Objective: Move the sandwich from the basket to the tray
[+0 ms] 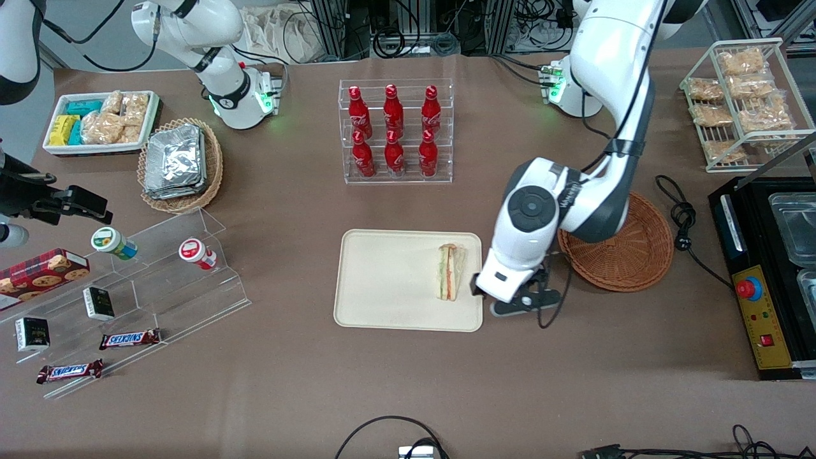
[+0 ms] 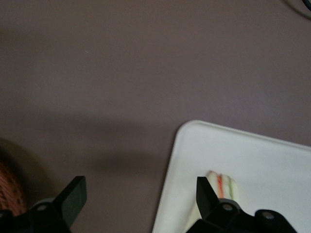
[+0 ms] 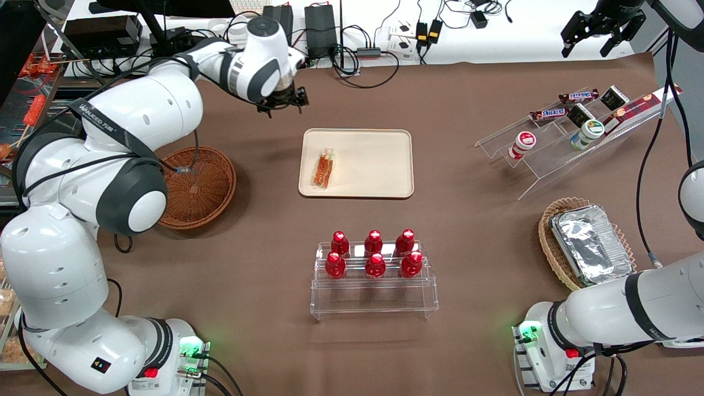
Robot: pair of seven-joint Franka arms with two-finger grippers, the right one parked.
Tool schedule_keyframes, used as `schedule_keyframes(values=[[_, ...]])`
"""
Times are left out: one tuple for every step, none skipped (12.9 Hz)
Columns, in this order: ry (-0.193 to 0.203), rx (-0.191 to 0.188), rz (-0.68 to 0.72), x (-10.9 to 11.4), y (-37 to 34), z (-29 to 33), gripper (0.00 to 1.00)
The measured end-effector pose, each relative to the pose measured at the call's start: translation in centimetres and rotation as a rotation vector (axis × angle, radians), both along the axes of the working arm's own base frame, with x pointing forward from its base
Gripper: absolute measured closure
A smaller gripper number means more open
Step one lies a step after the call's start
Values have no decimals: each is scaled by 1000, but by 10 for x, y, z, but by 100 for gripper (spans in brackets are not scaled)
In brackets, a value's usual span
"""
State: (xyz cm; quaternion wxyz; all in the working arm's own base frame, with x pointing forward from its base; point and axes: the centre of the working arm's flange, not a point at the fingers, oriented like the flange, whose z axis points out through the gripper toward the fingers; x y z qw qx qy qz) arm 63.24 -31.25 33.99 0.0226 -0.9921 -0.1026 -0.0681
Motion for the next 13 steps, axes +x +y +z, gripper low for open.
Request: schedule_keyframes(values=[[-10,10,25,7,15,5,0],[-10,23,45,13,28,13,0],[4,44,54,18,40,25,0],[19,67,43,23,51,41,0],[30,87,32,28,64,57,0],[32,101,32,33,81,71,0],[26,105,35,39,100,84,0],[23,106,37,44,120,95,0],[24,106,33,47,139,103,0],[32,107,20,48,154,110,0],[48,112,-3,47,166,116,0],[64,116,-29,45,175,121,0],[76,117,-44,44,188,129,0]])
